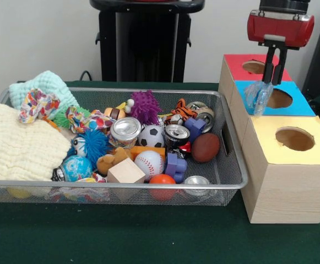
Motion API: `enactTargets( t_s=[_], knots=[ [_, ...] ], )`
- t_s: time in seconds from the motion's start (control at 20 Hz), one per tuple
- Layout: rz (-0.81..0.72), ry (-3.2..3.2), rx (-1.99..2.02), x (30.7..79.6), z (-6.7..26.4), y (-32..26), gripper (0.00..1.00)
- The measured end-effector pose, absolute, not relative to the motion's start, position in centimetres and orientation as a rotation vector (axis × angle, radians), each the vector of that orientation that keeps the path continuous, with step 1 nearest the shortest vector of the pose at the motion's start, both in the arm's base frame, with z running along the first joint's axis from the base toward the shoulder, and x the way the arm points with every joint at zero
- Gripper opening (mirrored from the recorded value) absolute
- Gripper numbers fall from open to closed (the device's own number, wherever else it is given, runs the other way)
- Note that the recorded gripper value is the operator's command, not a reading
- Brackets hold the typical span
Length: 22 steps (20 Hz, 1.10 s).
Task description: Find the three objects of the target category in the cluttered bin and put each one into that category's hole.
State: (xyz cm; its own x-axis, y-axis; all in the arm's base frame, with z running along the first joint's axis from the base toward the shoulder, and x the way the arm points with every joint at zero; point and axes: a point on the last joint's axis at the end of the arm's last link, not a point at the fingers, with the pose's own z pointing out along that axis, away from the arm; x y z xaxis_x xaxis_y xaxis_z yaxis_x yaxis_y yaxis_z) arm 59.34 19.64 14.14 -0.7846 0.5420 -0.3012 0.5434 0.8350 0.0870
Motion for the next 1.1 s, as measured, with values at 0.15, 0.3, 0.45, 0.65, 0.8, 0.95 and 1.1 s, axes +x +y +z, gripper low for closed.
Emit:
enactTargets(
  t_s=[0.15,0.3,0.45,0.65,0.8,0.95,1.1],
  knots=[
    [-0.020,2.702,0.797,59.1,14.0,20.4,0.00],
    [-0.027,2.702,0.785,58.9,14.0,20.9,0.00],
    [-0.026,2.702,0.787,58.8,14.0,21.1,0.00],
    [-0.022,2.699,0.801,58.9,14.0,21.1,0.00],
    [-0.020,2.697,0.809,59.0,14.0,21.1,0.00],
    [-0.018,2.696,0.817,59.1,14.0,20.9,0.00],
    [-0.014,2.691,0.834,59.4,14.0,20.3,0.00]
  ],
)
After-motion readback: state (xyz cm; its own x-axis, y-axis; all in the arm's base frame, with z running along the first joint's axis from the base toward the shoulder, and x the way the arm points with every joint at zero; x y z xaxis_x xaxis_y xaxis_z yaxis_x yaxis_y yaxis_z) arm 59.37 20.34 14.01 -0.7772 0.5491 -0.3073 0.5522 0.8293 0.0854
